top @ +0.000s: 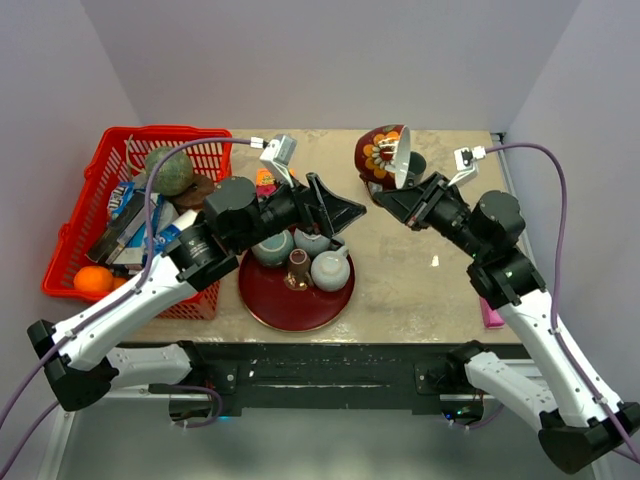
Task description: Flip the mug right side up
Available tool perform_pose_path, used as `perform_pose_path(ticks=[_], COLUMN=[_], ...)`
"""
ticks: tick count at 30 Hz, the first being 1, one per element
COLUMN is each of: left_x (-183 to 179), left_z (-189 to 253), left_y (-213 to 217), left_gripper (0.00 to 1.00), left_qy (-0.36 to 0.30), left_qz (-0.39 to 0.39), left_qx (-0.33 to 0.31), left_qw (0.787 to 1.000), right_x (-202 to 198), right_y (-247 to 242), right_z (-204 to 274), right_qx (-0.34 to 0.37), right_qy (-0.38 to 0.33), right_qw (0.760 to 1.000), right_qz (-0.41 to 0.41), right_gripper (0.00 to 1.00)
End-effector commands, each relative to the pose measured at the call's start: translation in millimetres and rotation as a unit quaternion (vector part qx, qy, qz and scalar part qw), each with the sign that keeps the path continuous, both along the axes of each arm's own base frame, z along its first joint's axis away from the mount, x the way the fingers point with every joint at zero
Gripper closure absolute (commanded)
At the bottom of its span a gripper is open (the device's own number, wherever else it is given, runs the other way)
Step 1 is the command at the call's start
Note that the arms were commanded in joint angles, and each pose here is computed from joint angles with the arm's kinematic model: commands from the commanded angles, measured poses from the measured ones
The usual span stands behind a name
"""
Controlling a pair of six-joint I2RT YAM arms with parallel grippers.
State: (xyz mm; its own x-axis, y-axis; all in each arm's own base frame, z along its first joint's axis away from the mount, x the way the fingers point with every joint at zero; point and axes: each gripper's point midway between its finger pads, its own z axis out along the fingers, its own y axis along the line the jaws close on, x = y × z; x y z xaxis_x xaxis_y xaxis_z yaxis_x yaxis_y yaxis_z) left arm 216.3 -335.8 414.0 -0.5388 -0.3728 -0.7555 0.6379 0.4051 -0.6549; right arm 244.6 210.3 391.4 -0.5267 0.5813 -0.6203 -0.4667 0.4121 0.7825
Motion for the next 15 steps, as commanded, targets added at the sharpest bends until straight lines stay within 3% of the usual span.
perform_pose_path(ticks=[1, 6, 11, 15], left_x=[10.0, 15.5, 16.6, 18.7], left_z=[-3.0, -25.6, -38.6, -49.3], left_y=[29.6, 47.6, 53.8, 56.5], left_gripper=[0.01, 0.01, 0.01, 0.01], left_qy=[-0.021, -0.009, -0.002, 0.002], left_qz=[0.067, 0.103, 0.112, 0.116], left_qx=[0.057, 0.109, 0.137, 0.162], left_qw=[0.996, 0.989, 0.984, 0.980], right_x=[21.0, 46.6, 71.6, 94.6], right_y=[-43.1, -84.9, -135.0, -166.0], right_z=[43.6, 28.2, 11.3, -8.9], right_qx=[-0.054, -0.156, -0.271, -0.332], right_qy=[-0.063, -0.030, 0.005, 0.042], right_qw=[0.987, 0.955, 0.890, 0.852], right_qz=[-0.135, -0.250, -0.366, -0.403], right_gripper=[1.00, 1.00, 1.00, 1.00])
